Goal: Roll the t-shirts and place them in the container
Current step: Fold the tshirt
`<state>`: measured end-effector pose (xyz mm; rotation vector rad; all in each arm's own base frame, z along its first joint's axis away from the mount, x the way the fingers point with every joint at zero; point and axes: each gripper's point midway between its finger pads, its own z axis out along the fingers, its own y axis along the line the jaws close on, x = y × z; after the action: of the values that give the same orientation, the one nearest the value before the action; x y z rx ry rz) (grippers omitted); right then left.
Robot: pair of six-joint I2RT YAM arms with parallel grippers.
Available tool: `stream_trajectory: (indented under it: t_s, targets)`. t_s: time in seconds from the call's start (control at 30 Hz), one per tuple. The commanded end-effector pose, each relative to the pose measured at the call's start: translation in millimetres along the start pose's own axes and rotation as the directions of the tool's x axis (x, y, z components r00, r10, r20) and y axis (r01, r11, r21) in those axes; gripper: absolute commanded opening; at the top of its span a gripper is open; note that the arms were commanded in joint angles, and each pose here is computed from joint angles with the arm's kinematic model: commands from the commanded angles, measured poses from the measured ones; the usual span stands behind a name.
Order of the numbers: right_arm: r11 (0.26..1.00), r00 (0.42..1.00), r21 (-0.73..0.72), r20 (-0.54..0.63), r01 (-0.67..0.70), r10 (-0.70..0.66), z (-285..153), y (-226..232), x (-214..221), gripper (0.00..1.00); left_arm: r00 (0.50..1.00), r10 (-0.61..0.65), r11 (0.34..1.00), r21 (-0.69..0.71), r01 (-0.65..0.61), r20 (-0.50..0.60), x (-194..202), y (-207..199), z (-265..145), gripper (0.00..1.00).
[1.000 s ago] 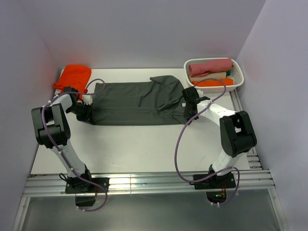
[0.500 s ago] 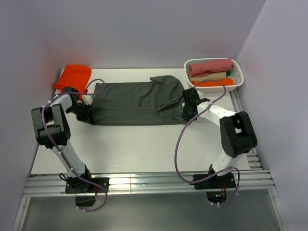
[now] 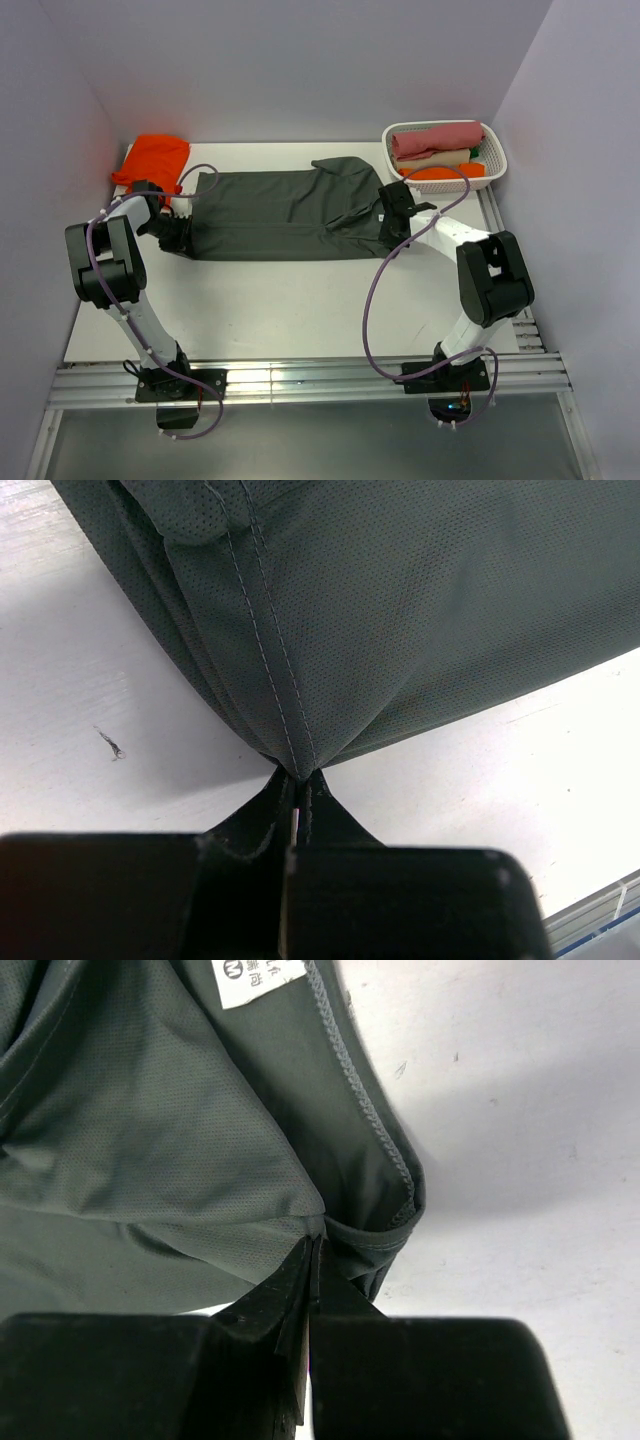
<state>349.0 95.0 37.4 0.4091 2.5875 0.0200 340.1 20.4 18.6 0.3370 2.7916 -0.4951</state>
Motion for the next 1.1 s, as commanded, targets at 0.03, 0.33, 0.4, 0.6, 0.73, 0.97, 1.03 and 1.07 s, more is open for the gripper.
stream_trajectory:
  t_s: [0.03,0.33,0.4,0.6,0.73,0.97,1.03,1.07]
  targets:
    - [0.999,0.998,0.038,0.055,0.008,-0.010,-9,-4,-28,0.00,0.999,0.027,0.999,-0.027,-0.028,-0.038,13,3,-3,0.00]
    - [0.992,0.998,0.124,0.043,0.036,-0.042,-5,-22,-43,0.00,0.998,0.042,0.998,-0.040,-0.044,-0.050,17,6,-3,0.00]
    - [0.991,0.998,0.127,0.031,0.041,-0.046,-1,-23,-42,0.00,0.998,0.039,0.998,-0.039,-0.041,-0.052,18,6,-2,0.00]
    - [0.993,0.999,0.112,0.036,0.036,-0.040,-4,-22,-41,0.34,0.998,0.039,0.999,-0.036,-0.041,-0.055,19,6,-2,0.00]
    - [0.995,0.998,0.097,0.065,0.006,-0.012,-17,-25,-38,0.47,0.998,0.038,0.999,-0.033,-0.040,-0.052,18,5,-1,0.01]
    - [0.998,0.995,-0.007,0.076,-0.063,0.063,-26,-25,-9,0.36,0.998,0.034,0.999,-0.024,-0.035,-0.051,18,3,0,0.00]
    - [0.998,0.996,-0.016,0.065,-0.064,0.065,-22,-24,-3,0.36,0.998,0.035,0.999,-0.022,-0.036,-0.050,18,3,-1,0.00]
    - [0.998,0.996,-0.022,0.065,-0.064,0.066,-19,-24,-1,0.36,0.998,0.037,0.999,-0.023,-0.038,-0.049,17,3,-1,0.00]
